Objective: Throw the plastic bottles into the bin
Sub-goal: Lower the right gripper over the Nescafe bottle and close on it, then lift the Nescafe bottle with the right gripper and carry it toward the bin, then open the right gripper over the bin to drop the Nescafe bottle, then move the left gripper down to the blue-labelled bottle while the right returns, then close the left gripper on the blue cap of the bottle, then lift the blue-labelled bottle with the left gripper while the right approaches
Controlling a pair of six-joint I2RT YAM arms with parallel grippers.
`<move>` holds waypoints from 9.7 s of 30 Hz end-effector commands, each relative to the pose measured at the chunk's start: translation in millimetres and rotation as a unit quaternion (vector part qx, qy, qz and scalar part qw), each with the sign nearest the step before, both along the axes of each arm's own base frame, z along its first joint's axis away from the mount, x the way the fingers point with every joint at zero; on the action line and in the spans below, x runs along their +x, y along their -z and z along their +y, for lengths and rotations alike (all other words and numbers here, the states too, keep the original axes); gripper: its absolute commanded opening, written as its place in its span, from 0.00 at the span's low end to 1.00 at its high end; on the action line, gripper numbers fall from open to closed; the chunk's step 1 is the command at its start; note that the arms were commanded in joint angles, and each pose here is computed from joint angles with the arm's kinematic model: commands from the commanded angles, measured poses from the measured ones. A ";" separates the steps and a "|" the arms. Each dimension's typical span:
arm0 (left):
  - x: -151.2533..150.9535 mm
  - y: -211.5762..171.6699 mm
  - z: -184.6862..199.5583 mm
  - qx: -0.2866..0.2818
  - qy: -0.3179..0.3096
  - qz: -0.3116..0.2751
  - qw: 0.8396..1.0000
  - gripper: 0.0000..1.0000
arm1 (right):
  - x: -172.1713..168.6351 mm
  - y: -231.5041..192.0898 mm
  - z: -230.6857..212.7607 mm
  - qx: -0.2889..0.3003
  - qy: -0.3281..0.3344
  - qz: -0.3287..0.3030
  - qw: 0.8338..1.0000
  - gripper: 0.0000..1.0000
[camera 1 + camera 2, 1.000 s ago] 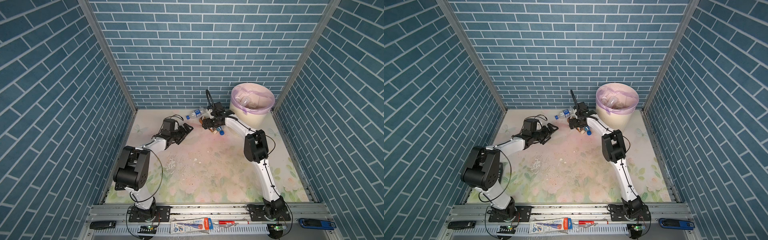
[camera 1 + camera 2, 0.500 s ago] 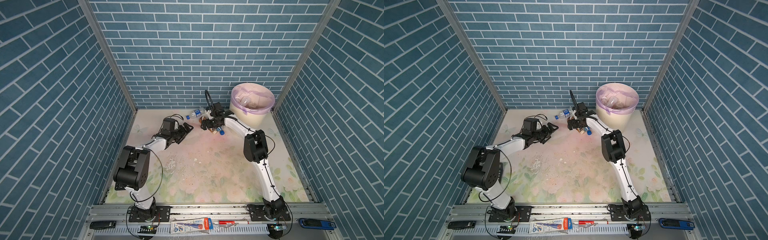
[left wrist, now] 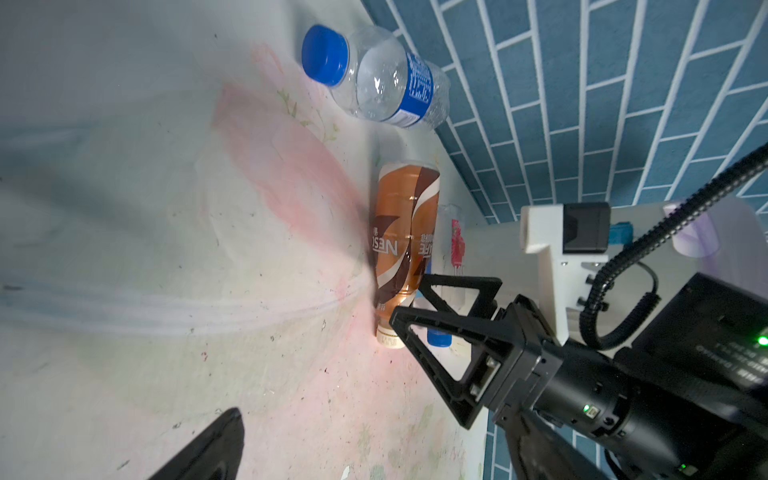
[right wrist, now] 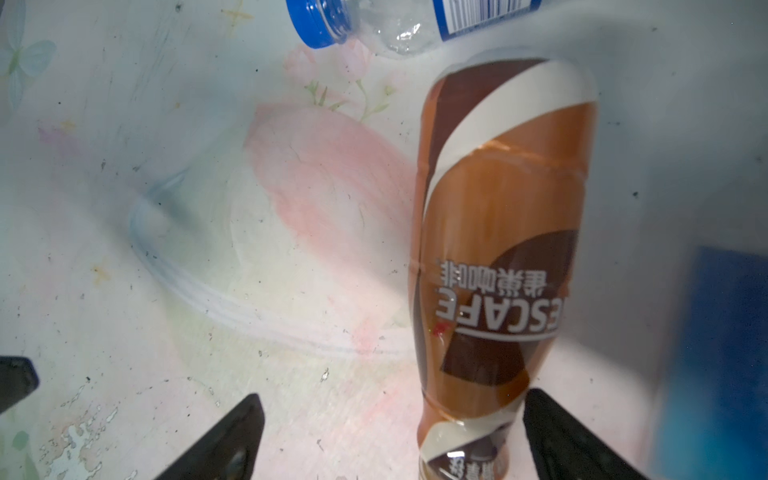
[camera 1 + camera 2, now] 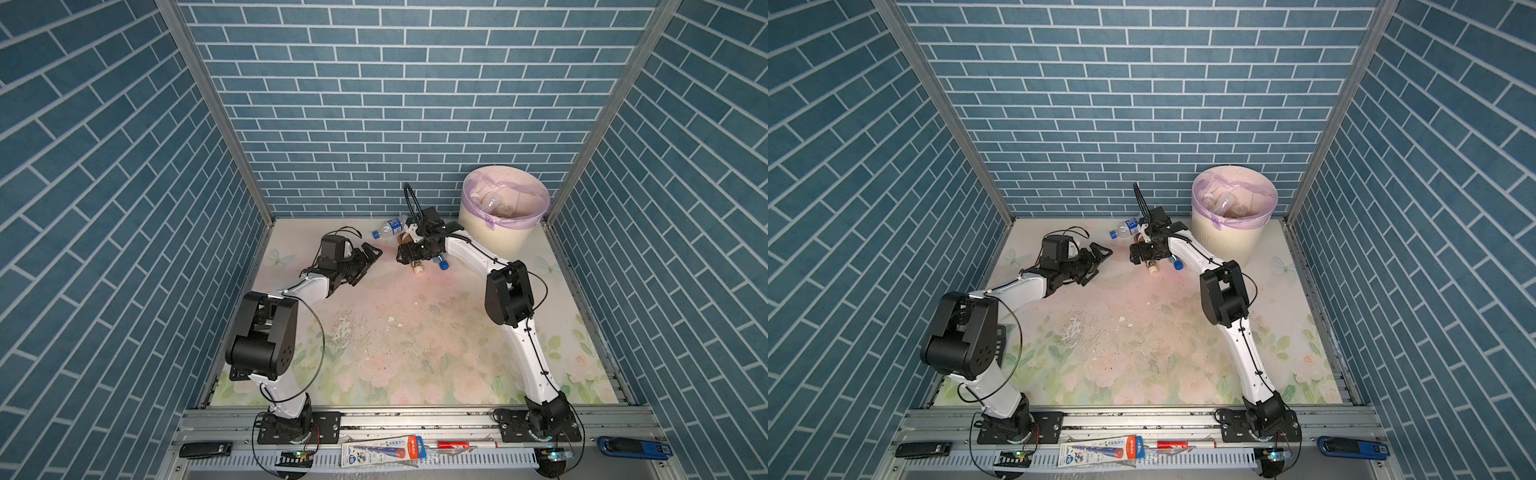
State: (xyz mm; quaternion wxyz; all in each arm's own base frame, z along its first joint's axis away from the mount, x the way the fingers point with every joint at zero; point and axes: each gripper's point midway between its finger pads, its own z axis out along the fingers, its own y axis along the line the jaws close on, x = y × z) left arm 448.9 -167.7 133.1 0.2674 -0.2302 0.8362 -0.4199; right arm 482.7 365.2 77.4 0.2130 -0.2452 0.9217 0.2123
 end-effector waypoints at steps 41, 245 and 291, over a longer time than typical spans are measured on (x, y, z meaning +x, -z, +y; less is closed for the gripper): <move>-2.8 -1.2 5.9 -0.016 -0.005 -0.007 1.000 0.99 | -15.1 10.2 36.3 -0.011 0.019 -0.004 1.000 0.36; 139.0 85.7 -57.2 0.197 0.195 -0.043 0.960 0.99 | -46.8 -162.2 -54.7 0.019 0.059 -0.190 0.980 0.99; 129.6 120.0 -69.0 0.326 0.275 -0.018 0.904 0.36 | -51.1 -167.8 -61.0 0.032 0.065 -0.190 0.979 0.99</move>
